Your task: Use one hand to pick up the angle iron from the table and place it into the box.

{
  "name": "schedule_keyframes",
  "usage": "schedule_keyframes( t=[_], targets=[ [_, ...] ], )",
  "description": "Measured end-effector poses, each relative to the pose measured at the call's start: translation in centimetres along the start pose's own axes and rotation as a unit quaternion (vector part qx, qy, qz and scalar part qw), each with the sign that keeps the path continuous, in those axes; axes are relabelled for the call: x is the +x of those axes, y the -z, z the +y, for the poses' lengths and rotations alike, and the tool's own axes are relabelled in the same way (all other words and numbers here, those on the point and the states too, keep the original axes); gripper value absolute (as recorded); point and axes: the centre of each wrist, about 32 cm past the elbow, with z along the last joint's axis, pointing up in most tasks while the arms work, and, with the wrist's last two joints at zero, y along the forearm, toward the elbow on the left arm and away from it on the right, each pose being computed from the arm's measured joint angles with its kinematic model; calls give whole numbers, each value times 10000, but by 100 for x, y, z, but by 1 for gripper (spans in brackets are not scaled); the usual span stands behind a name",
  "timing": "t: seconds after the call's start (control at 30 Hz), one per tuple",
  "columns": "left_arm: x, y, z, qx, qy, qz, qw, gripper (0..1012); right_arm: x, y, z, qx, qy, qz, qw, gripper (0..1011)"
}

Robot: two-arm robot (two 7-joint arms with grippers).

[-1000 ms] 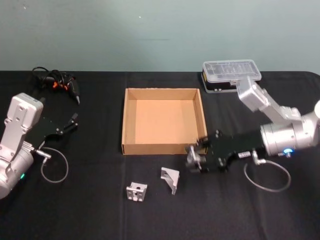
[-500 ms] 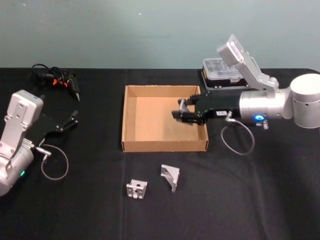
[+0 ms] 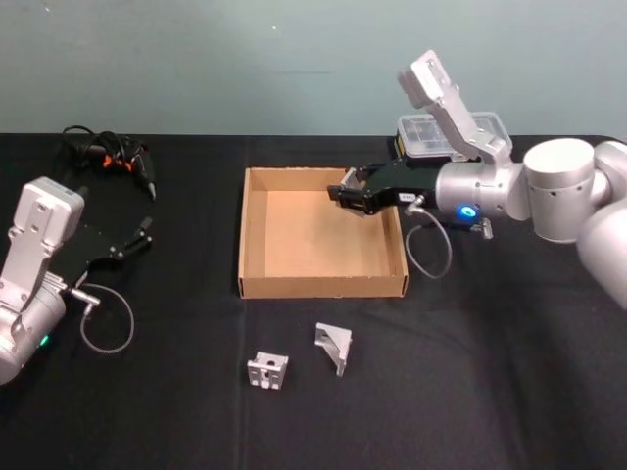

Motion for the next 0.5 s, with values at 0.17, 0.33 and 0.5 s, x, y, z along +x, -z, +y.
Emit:
schedule_keyframes(
  t=[0.17, 0.33, 0.5],
  targets=[
    [0, 0, 0, 0, 0, 0, 10000, 1012, -24, -58, 101, -61, 96, 27, 9999, 456],
    [0, 0, 0, 0, 0, 0, 10000, 1011, -26, -85, 210, -135, 129, 123, 9997, 456],
    [0, 0, 0, 0, 0, 0, 10000, 1011, -37, -91, 289, -264, 123, 172, 9994, 456]
  ],
)
